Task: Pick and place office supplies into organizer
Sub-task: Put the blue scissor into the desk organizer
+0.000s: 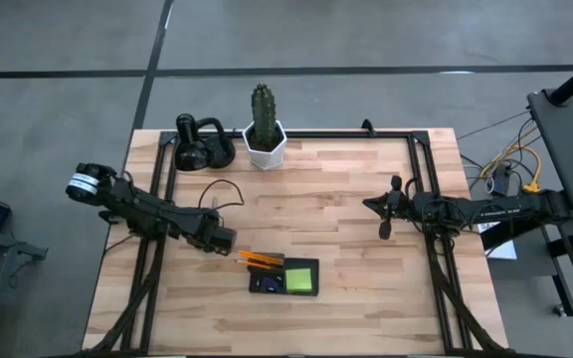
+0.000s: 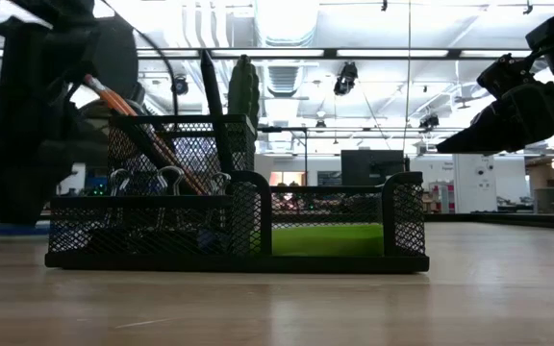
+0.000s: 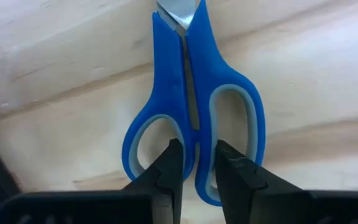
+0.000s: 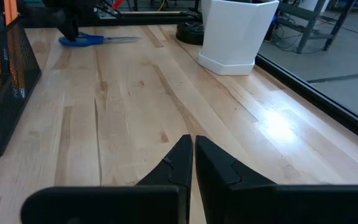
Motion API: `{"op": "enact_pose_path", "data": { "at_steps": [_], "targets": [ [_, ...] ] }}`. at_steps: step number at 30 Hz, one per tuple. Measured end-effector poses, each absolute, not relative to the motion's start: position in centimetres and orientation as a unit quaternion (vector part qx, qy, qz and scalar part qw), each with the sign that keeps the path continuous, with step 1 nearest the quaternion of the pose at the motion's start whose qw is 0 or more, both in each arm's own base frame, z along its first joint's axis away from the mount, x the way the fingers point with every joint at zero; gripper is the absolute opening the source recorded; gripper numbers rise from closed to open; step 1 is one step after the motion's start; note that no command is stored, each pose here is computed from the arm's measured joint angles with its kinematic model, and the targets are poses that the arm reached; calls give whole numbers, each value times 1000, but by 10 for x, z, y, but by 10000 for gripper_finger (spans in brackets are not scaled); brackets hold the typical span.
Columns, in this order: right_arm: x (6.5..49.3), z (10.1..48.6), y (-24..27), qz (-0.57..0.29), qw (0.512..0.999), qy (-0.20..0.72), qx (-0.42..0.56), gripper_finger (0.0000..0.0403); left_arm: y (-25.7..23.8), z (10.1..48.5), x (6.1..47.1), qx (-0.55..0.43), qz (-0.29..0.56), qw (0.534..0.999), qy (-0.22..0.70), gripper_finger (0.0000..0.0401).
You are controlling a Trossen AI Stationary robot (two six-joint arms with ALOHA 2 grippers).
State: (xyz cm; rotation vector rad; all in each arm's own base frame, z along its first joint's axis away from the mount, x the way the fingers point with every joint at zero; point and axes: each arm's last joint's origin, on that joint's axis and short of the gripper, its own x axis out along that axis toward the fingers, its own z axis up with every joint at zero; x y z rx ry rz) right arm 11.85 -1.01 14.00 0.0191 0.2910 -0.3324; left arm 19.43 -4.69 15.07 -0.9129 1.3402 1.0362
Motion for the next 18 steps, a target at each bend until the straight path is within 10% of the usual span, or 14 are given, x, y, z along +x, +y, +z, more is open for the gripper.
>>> {"op": "enact_pose_path", "data": {
  "at_steps": [18],
  "targets": [
    [118,140,-10,-165,975,146,9,8,-55,207,214,-365,414,588,591,52]
  ]
}}
